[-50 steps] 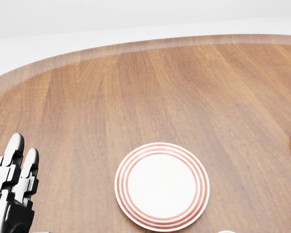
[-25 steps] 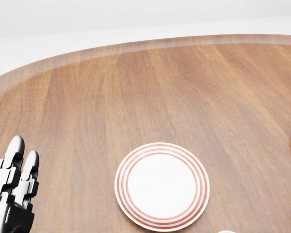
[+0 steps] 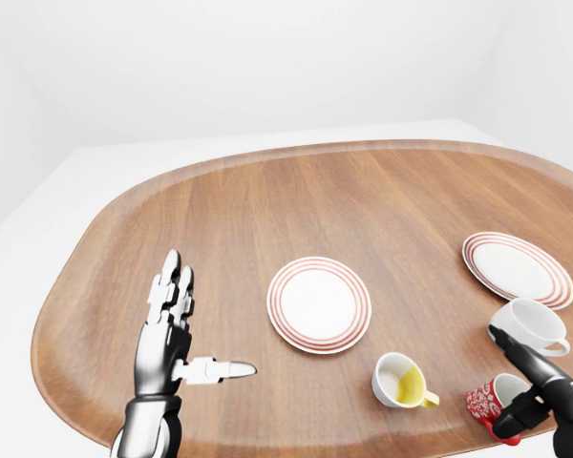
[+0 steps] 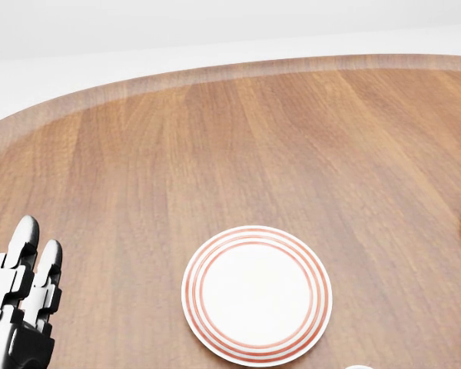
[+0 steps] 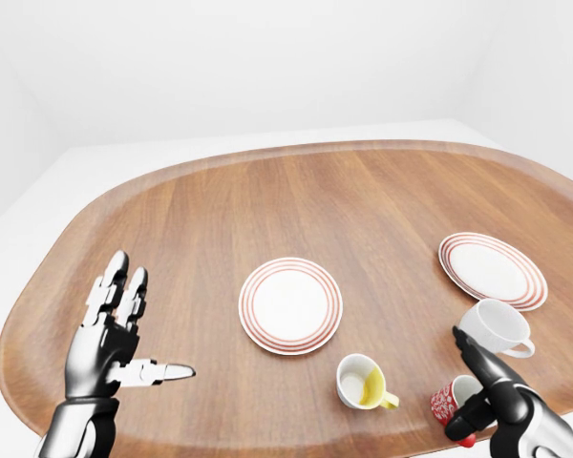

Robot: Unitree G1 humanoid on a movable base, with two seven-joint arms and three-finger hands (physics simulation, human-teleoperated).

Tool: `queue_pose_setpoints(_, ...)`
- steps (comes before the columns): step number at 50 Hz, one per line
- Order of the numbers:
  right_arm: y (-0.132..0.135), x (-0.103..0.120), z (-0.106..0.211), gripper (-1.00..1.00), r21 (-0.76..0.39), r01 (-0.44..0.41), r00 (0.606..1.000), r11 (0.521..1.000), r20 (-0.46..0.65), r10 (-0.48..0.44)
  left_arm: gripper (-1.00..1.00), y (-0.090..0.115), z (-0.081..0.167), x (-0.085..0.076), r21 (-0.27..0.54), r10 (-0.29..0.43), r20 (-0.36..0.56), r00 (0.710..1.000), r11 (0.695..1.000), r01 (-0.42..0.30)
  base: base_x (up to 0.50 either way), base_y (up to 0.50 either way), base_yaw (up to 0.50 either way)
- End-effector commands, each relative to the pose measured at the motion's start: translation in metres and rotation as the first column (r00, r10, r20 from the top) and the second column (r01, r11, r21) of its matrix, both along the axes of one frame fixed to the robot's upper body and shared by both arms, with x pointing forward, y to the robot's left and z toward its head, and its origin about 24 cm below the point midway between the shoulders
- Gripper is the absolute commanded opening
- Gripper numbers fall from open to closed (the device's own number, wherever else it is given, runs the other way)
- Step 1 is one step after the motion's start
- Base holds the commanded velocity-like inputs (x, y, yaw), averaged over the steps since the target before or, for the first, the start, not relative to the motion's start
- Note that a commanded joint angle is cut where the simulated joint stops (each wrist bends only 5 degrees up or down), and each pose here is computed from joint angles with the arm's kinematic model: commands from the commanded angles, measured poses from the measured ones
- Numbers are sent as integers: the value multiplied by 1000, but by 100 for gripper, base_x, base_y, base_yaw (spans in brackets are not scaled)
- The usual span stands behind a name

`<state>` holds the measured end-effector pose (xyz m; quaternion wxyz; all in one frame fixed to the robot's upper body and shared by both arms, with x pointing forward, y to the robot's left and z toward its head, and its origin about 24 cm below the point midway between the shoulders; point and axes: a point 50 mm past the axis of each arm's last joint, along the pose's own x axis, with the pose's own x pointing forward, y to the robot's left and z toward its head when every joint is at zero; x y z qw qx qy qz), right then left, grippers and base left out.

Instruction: Put the red mug on the left plate.

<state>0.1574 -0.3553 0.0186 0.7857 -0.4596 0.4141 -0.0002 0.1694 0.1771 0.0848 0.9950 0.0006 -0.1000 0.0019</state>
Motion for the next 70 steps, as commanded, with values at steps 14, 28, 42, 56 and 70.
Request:
queue_pose_setpoints(14, -4, 0, -22, 100, 31, 9, 1000, 999, -23, -9, 100, -1, 4, 1, 6, -3, 17, 1000, 1000, 3, 0, 0, 0)
queue_pose_setpoints(28, -5, -4, -25, -100, 28, 21, 999, 999, -36, -20, 100, 0, 4, 1, 5, -1, 18, 1000, 1000, 1, 0, 0, 0)
queue_pose_setpoints(42, -5, -3, -14, -100, 5, 25, 1000, 1000, -13, -25, 100, 0, 1, 0, 2, -1, 5, 1000, 1000, 1, 0, 0, 0)
queue_pose_setpoints(56, 39, 103, 115, -100, -410, -216, 929, 886, 194, 316, 100, -1, 1, 0, 3, -2, 2, 1000, 1000, 2, 0, 0, 0)
queue_pose_setpoints(70, 140, 245, 170, -100, -510, -327, 761, 795, 356, 541, 100, 3, -5, -3, -10, 0, -25, 1000, 1000, 0, 0, 0, 0)
